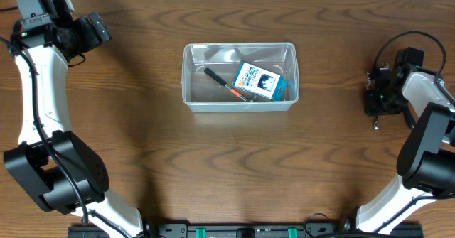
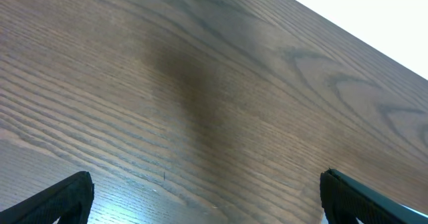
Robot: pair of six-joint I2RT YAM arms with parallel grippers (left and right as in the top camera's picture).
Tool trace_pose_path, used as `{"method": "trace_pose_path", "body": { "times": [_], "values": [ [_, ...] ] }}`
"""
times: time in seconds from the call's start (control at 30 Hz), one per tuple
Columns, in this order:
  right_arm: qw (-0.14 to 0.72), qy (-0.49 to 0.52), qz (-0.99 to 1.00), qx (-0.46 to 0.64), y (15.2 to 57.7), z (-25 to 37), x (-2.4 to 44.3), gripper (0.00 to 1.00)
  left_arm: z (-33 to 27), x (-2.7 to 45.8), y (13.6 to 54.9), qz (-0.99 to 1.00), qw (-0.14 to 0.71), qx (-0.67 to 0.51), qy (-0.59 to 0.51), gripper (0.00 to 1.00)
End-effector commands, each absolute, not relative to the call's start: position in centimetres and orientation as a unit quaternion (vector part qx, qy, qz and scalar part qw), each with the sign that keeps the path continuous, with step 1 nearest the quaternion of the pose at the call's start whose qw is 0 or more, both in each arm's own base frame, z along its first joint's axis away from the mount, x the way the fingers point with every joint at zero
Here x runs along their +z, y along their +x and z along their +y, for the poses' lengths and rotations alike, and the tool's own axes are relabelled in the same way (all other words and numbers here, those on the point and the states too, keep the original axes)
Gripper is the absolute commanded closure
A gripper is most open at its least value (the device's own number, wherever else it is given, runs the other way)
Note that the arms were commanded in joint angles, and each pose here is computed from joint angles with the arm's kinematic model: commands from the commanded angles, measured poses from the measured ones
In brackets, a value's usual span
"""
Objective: Pack container
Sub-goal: 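Lower right gripper and close on the silver wrench, then carry the wrench into the container and lower it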
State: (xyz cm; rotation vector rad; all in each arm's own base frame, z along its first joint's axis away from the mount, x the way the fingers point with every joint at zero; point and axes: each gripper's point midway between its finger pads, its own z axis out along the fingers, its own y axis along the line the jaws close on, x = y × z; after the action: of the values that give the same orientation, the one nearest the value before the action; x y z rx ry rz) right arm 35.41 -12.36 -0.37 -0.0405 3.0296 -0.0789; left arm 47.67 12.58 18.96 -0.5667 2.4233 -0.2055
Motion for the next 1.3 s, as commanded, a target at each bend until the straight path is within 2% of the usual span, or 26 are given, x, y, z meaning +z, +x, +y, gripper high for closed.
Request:
{"method": "trace_pose_path", "body": {
  "times": [0.0, 0.03, 0.23, 0.37, 0.57, 0.73, 0.83, 0.97, 1.1, 1.27],
  "values": [
    [0.033, -0.008, 0.999, -0.021, 34.1, -12.2, -1.7, 0.92, 12.5, 20.3, 47.8, 0.916, 0.330, -0.082, -0.213, 0.02],
    [0.034, -0.003, 0.999, -0.021, 34.1, -12.2, -1.7, 0.99, 12.5, 20.3, 47.8, 0.916, 0.330, -0.082, -0.213, 0.02],
    [0.038, 0.021, 0.999, -0.021, 34.8, -12.3, -0.7, 0.99, 12.5, 20.3, 47.8, 0.916, 0.330, -0.082, -0.213, 0.02],
    [0.068, 0.019, 0.997, -0.004, 37.1, -12.2, 2.0, 0.99, 12.5, 20.3, 47.8, 0.916, 0.330, -0.082, -0.213, 0.02],
    [0.174, 0.000, 0.983, 0.059, 43.3, -10.6, 10.9, 0.99, 12.5, 20.3, 47.8, 0.916, 0.330, -0.081, -0.213, 0.02],
    [0.263, -0.045, 0.961, 0.077, 47.2, -7.9, 20.1, 0.99, 12.5, 20.3, 47.8, 0.916, 0.330, -0.082, -0.213, 0.02],
    [0.309, -0.110, 0.942, 0.073, 48.4, -4.7, 25.1, 0.99, 12.5, 20.3, 47.8, 0.916, 0.330, -0.082, -0.213, 0.02],
    [0.364, -0.256, 0.892, 0.080, 48.7, 2.6, 30.5, 0.99, 12.5, 20.3, 47.8, 0.916, 0.330, -0.081, -0.213, 0.02],
    [0.383, -0.397, 0.832, 0.066, 47.7, 9.5, 32.4, 0.99, 12.5, 20.3, 47.8, 0.916, 0.330, -0.082, -0.213, 0.02],
    [0.359, -0.551, 0.751, 0.059, 44.9, 17.4, 31.1, 0.99, 12.5, 20.3, 47.8, 0.916, 0.330, -0.082, -0.213, 0.02]
  ]
}}
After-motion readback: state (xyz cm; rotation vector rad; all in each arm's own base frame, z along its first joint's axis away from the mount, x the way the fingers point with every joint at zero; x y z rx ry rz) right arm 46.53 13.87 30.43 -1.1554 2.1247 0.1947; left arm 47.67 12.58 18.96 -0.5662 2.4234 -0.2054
